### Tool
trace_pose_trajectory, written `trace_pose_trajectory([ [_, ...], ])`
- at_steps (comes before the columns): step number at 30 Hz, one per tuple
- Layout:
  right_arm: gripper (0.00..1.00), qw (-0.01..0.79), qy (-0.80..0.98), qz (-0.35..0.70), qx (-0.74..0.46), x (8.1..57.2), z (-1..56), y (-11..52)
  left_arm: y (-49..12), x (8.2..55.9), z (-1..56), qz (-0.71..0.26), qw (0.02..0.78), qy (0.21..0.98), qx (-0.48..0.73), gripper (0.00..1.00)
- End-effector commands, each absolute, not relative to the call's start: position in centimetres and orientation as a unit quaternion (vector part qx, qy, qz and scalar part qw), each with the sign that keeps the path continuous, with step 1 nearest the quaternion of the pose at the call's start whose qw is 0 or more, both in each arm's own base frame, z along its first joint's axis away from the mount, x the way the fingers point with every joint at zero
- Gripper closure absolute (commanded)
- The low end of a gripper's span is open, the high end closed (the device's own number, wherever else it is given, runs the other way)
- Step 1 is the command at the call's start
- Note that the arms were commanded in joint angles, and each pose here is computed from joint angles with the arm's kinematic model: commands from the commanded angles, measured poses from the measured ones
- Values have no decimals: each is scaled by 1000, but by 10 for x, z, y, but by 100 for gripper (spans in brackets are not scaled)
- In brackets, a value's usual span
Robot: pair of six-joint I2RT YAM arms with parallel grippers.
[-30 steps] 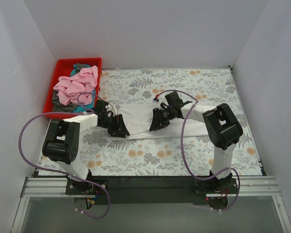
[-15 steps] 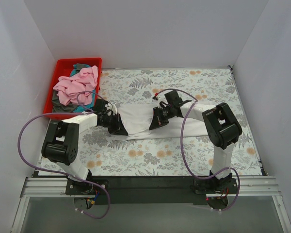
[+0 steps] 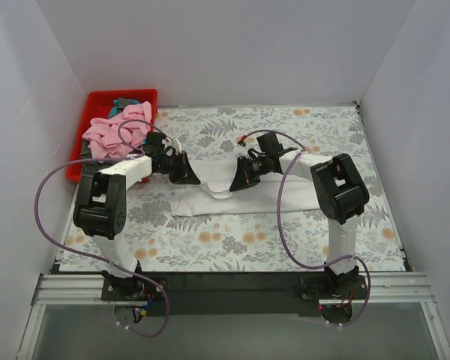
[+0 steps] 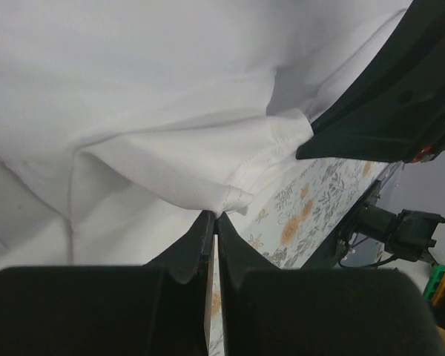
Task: Fold and stack the t-shirts
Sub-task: Fold the tshirt
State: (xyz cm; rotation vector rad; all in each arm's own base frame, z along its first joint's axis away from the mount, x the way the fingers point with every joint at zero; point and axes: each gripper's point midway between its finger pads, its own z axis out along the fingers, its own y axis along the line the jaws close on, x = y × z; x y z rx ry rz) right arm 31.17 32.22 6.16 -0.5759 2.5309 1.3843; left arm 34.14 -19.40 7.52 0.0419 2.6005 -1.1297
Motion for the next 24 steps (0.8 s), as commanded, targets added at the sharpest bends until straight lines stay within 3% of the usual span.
trace_pose_trajectory([
  [1,70,112,848,481,-192,325,72,323,-192,365,85,-408,169,897,19,100],
  [4,45,108,853,478,-180,325,67,315,-192,379,85,-418,166,893,9,100],
  [7,38,114,851,482,-177,326,72,306,-191,394,90,-431,173,886,-1,100],
  [15,38,156,825,499,-213,319,109,276,-185,432,94,-443,201,873,-26,99],
  [19,44,173,841,456,-234,323,114,241,-186,437,93,-446,197,872,-37,74],
  [24,58,205,880,314,-291,334,99,178,-171,437,112,-426,242,871,-22,67],
])
